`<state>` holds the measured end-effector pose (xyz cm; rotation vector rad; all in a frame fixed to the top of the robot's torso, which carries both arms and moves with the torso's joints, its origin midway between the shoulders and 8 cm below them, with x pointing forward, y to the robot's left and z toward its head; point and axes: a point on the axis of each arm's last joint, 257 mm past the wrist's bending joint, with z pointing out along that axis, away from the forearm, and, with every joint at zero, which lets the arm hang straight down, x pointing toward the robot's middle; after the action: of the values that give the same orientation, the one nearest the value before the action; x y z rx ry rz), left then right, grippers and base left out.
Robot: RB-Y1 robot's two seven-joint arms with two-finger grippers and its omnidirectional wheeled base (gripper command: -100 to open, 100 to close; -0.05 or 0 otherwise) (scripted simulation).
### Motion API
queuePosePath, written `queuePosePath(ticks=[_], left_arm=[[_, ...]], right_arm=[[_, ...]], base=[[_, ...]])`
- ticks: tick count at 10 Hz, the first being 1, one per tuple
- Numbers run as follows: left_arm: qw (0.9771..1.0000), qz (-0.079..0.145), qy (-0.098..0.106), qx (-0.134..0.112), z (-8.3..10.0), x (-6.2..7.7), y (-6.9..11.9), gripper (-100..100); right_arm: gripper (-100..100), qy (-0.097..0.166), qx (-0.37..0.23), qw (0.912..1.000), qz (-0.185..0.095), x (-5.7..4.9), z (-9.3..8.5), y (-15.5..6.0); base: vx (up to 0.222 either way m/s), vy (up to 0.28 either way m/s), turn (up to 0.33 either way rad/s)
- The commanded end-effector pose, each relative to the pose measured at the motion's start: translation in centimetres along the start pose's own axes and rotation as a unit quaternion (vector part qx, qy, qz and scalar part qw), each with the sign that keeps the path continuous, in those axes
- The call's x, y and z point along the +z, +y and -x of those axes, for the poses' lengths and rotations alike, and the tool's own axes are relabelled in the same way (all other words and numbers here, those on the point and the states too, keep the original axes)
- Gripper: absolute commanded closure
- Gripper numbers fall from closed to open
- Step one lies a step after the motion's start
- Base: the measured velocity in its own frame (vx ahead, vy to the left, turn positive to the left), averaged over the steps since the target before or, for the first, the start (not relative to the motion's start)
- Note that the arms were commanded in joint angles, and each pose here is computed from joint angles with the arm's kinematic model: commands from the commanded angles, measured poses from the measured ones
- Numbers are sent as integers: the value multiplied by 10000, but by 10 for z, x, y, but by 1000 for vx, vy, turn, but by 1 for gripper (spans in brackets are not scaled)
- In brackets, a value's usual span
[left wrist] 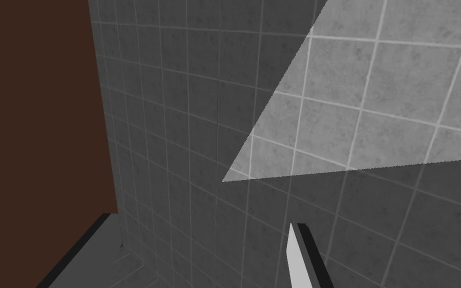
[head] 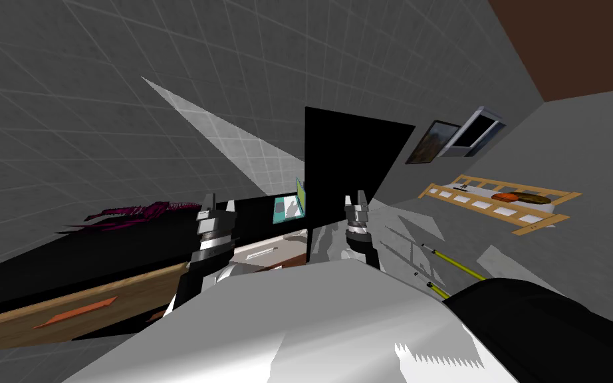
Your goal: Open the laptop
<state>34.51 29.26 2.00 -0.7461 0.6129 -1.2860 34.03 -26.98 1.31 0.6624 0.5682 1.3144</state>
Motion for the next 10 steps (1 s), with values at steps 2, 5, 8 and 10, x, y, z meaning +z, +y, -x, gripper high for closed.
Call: queuePosePath(ticks=[2, 5, 8, 10], left_arm=[[10000, 0, 0, 0, 0, 0, 0, 0], [10000, -1, 0, 0, 0, 0, 0, 0], [10000, -2, 0, 0, 0, 0, 0, 0], [9998, 25, 172, 17, -5, 1, 1, -100]], right_arm=[[0, 0, 0, 10000, 0, 0, 0, 0], [0, 0, 0, 10000, 1, 0, 0, 0], [0, 0, 0, 10000, 2, 0, 0, 0], [0, 0, 0, 10000, 2, 0, 0, 0]], base=[[0, 0, 0], [0, 0, 0], [0, 0, 0], [-5, -12, 5]])
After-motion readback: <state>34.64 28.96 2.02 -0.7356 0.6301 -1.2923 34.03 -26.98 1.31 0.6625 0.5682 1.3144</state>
